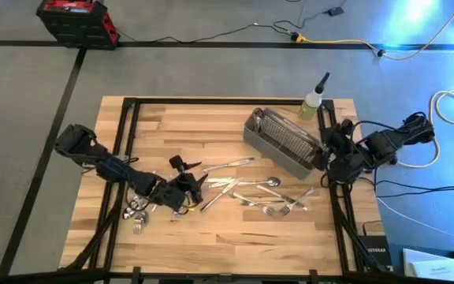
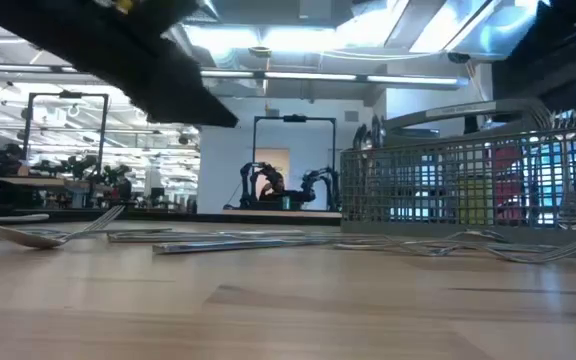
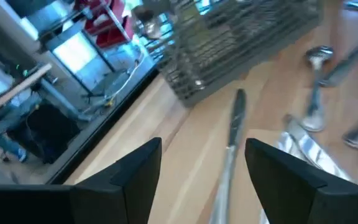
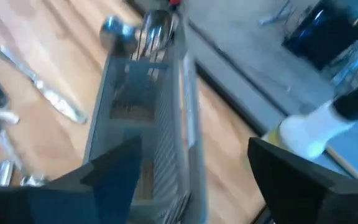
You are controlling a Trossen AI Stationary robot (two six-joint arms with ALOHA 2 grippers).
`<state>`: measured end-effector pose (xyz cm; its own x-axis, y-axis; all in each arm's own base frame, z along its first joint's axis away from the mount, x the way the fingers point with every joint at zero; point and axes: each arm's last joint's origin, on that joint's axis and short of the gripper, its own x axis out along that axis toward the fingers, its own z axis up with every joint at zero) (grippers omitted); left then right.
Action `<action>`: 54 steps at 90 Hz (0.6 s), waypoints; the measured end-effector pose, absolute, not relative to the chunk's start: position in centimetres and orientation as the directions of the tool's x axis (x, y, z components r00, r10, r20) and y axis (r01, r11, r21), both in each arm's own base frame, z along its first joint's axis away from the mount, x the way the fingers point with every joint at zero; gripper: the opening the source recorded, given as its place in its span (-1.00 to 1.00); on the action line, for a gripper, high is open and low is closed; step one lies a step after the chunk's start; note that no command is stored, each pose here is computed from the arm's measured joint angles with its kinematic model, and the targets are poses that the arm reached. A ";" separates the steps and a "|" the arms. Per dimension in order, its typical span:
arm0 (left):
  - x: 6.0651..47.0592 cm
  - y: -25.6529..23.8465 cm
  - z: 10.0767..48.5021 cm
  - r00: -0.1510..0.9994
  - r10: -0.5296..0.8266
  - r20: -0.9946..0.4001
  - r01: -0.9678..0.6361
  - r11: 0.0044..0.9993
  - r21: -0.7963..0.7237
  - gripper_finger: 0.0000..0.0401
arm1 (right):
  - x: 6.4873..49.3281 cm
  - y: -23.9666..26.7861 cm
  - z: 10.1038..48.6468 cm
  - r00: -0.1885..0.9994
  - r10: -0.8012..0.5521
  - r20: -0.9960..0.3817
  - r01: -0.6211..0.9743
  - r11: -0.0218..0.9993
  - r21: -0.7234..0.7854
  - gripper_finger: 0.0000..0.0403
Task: Sort silverware
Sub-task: Put the silver spoon into the gray silverware organizer
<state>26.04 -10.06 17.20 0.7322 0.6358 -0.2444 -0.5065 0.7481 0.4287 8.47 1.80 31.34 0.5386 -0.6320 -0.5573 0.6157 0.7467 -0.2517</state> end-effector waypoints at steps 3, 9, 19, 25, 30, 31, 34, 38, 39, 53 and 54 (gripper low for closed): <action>25.9 -10.3 17.2 0.736 0.630 -0.247 -0.497 0.751 0.435 0.08 | 8.6 1.8 31.8 0.547 -0.643 -0.535 0.617 0.743 -0.262 0.39; 25.6 -10.6 17.1 0.740 0.622 -0.255 -0.489 0.758 0.431 0.08 | 9.1 2.0 32.5 0.573 -0.659 -0.487 0.626 0.735 -0.259 0.39; 24.9 -11.0 16.4 0.730 0.617 -0.293 -0.484 0.770 0.417 0.08 | 10.3 2.6 33.3 0.642 -0.637 -0.427 0.609 0.762 -0.221 0.39; 24.6 -11.0 16.1 0.726 0.611 -0.316 -0.516 0.787 0.338 0.08 | 11.4 3.2 33.5 0.684 -0.609 -0.402 0.581 0.787 -0.205 0.39; 24.4 -11.0 15.9 0.727 0.586 -0.357 -0.534 0.810 0.242 0.08 | 12.3 3.7 33.5 0.716 -0.581 -0.387 0.558 0.809 -0.184 0.39; 24.3 -11.0 15.8 0.728 0.578 -0.369 -0.534 0.815 0.222 0.08 | 12.5 3.8 33.5 0.721 -0.576 -0.385 0.553 0.813 -0.179 0.39; 24.2 -11.0 15.6 0.729 0.547 -0.411 -0.532 0.831 0.163 0.08 | 13.0 4.1 33.5 0.736 -0.560 -0.381 0.540 0.825 -0.169 0.39; 23.9 -11.0 15.2 0.722 0.496 -0.483 -0.523 0.848 0.088 0.08 | 13.8 4.5 33.3 0.748 -0.546 -0.377 0.529 0.834 -0.159 0.39; 23.8 -11.0 15.1 0.718 0.484 -0.500 -0.523 0.850 0.071 0.08 | 14.0 4.6 33.2 0.750 -0.545 -0.375 0.527 0.835 -0.160 0.39; 22.5 -11.6 14.4 0.672 0.389 -0.630 -0.586 0.800 -0.131 0.08 | 16.8 6.1 31.8 0.750 -0.556 -0.358 0.504 0.831 -0.234 0.39; 22.5 -11.7 14.3 0.671 0.387 -0.632 -0.589 0.797 -0.138 0.08 | 17.0 6.2 31.7 0.748 -0.557 -0.360 0.503 0.830 -0.240 0.39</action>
